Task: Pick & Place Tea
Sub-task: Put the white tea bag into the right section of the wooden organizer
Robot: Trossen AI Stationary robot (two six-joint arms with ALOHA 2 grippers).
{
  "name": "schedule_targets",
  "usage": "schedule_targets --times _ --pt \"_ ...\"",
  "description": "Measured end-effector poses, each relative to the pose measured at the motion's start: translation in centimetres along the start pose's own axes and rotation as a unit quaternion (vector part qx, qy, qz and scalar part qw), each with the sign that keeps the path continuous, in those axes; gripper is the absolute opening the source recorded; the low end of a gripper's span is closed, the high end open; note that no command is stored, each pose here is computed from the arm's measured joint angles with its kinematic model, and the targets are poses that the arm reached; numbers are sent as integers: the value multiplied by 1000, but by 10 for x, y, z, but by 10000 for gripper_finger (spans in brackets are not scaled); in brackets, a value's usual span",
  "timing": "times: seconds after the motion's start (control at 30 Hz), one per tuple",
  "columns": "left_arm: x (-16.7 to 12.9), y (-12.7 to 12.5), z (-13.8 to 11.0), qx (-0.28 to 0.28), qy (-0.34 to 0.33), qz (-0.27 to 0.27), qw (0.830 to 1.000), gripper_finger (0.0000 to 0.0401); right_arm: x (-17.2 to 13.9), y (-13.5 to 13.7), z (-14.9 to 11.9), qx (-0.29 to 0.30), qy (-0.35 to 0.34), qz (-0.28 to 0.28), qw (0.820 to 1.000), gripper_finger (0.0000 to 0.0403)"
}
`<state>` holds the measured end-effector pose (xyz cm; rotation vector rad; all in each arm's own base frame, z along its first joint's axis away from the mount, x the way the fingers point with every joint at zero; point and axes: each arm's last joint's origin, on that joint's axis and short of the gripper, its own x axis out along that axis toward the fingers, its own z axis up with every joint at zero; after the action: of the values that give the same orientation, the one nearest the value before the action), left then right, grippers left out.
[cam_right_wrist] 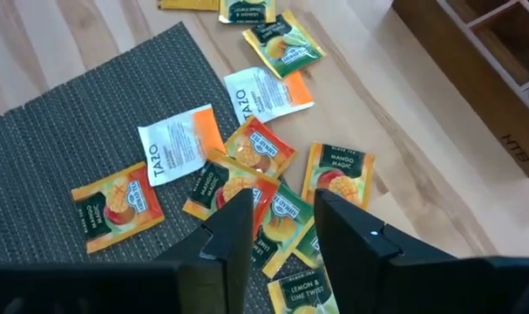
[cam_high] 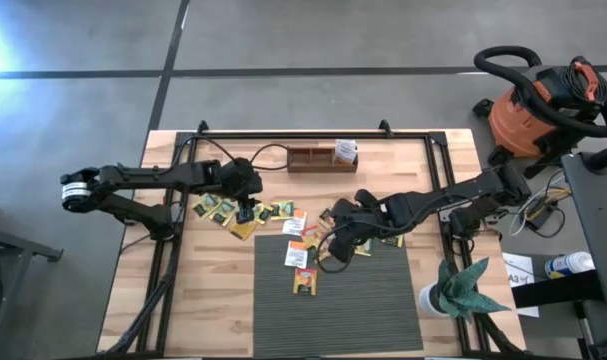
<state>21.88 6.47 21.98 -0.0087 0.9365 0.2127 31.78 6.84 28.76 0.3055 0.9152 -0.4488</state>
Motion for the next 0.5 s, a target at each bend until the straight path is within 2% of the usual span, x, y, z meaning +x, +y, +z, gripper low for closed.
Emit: schedule_targets --times 0.27,0.33,0.5 --pt "0 0 2 9 -12 2 1000 152 2 -4 1 -2 7 -9 1000 120" --pt "0 0 3 -19 -17 1 1000 152 1 -5 0 3 11 -12 1000 118" --pt "0 0 6 -151 -30 -4 988 151 2 -5 -1 6 14 -15 1000 116"
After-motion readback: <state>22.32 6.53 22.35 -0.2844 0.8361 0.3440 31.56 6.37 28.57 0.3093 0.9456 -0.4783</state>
